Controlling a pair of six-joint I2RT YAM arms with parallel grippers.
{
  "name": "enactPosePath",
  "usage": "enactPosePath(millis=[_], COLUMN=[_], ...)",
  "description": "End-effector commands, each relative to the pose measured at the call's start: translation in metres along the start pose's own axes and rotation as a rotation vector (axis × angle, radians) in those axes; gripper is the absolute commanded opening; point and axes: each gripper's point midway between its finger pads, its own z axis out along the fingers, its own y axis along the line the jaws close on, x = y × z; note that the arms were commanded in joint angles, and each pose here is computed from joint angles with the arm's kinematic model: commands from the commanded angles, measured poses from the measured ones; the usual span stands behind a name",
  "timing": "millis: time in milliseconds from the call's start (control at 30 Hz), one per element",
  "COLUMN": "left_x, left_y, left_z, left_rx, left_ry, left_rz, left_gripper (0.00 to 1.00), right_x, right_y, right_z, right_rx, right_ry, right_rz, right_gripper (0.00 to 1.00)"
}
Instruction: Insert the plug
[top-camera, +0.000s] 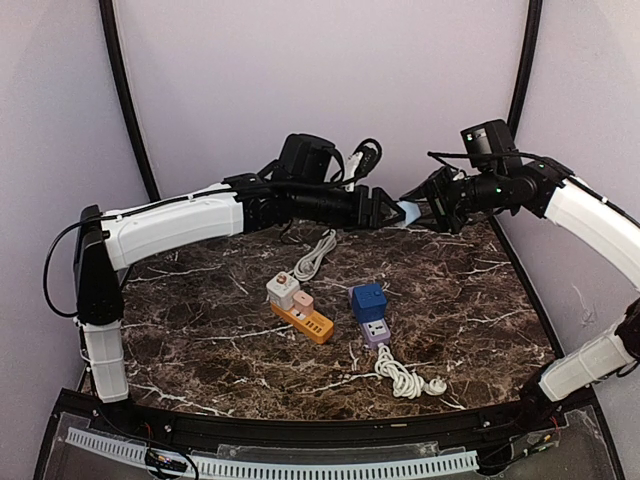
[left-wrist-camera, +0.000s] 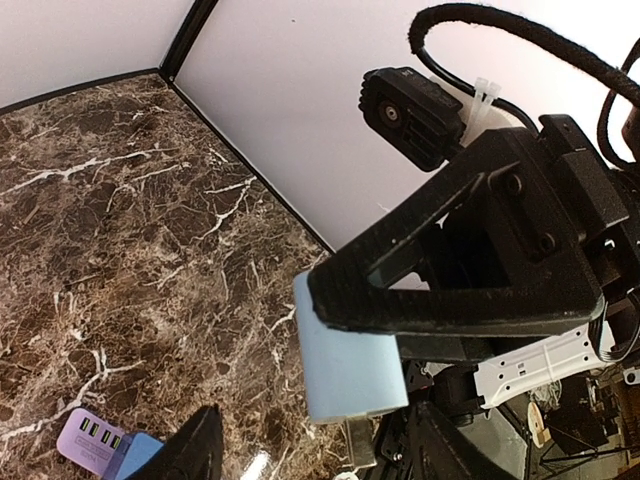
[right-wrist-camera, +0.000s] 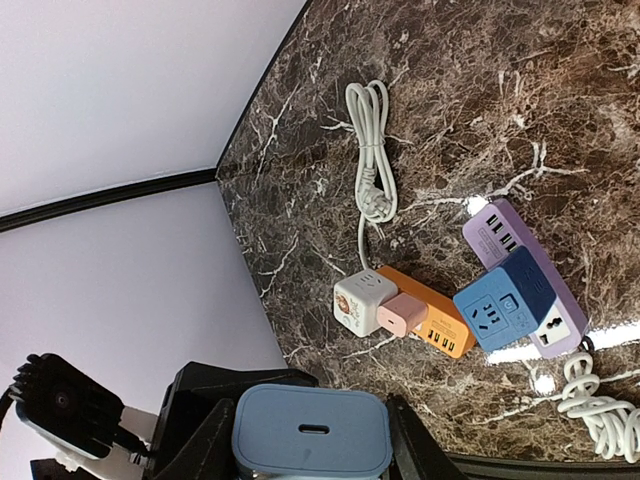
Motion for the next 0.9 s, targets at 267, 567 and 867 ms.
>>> enactPosePath(millis=[267,567,867], left_x=[-0.0106,-0.0118,-0.0087], left_y=[-0.0176,-0.0196,-0.0255], left_z=[0.0057,0.0086,0.0076], left_rx=[0.068,0.09,0.123], left_ry=[-0.017,-0.021,-0.002], left_rz=[-0.006,-0.018,-0.006], left_gripper=[0.51,0.36,0.03], right_x=[0.0062,0.007,0.0046], right_y=[0.0129,0.0154,0.0196], right_z=[-0.0087,-0.0099,-0.0156], right_rx=[-0.058,-0.065,-0.089], right_ry=[-0.005,-0.013,-0.04], right_rz=[-0.018,-0.019,-0.034], right_gripper=[0.0,0.0,0.0])
